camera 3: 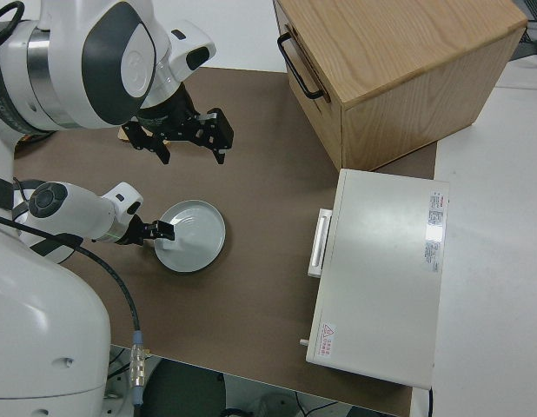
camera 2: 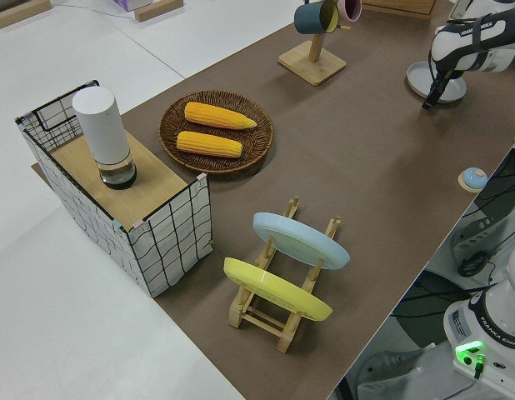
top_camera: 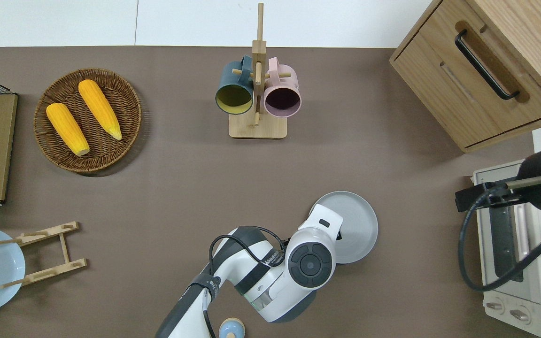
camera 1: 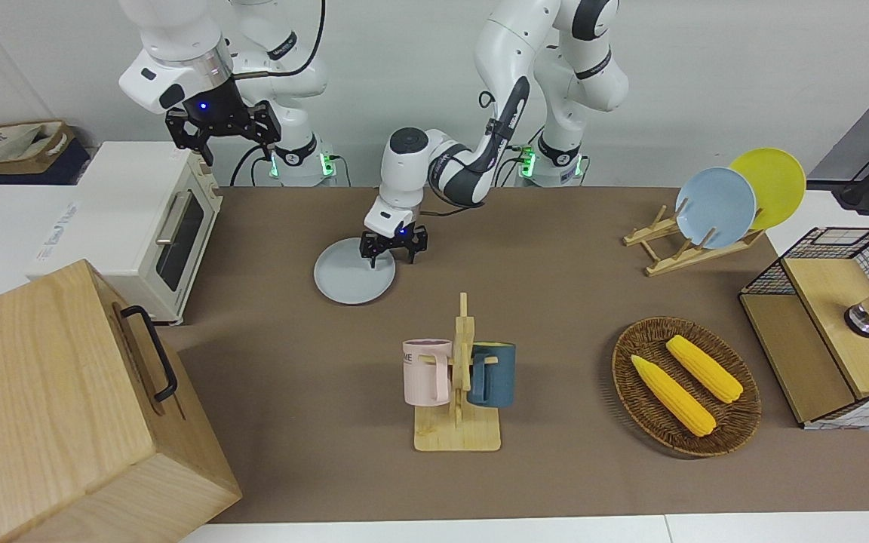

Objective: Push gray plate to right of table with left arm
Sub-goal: 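Push the gray plate a bit farther with the left gripper, then release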

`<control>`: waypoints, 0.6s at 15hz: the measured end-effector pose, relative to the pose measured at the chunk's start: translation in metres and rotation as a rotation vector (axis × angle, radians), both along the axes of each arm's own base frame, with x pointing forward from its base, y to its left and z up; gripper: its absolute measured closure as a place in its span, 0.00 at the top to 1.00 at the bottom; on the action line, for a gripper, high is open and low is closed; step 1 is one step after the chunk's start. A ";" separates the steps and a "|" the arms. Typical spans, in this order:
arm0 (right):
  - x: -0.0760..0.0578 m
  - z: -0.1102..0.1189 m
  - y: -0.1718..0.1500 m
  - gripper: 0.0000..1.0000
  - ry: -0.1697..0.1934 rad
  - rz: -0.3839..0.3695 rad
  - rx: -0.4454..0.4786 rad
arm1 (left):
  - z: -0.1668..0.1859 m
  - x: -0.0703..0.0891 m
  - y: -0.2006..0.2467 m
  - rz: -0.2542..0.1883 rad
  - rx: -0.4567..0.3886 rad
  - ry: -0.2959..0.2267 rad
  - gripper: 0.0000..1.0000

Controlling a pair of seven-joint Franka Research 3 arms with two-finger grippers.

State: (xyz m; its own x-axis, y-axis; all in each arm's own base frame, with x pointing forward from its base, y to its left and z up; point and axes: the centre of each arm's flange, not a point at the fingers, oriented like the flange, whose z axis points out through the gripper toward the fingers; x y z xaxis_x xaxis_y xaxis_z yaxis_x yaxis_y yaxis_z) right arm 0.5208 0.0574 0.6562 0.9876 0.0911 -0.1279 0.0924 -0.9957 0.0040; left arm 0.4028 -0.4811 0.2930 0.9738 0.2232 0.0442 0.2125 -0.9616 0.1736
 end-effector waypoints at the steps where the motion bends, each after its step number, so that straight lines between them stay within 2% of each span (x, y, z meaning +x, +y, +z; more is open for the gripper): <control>1: 0.000 0.000 0.000 0.99 0.000 0.000 0.000 | 0.000 0.000 0.000 0.000 0.000 0.000 1.00; 6: 0.000 0.000 0.000 0.99 0.000 0.000 0.000 | 0.002 0.003 0.002 -0.002 0.013 0.004 1.00; 9: 0.000 0.000 0.000 0.99 0.000 0.000 0.000 | 0.008 0.010 0.008 -0.029 0.034 0.007 1.00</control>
State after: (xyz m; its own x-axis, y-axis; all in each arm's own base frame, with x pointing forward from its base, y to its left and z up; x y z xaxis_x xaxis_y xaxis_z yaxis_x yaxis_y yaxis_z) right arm 0.5208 0.0574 0.6562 0.9876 0.0911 -0.1279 0.0924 -0.9957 0.0040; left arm 0.4129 -0.4733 0.3007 0.9802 0.1928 0.0447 0.1850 -0.9728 0.1391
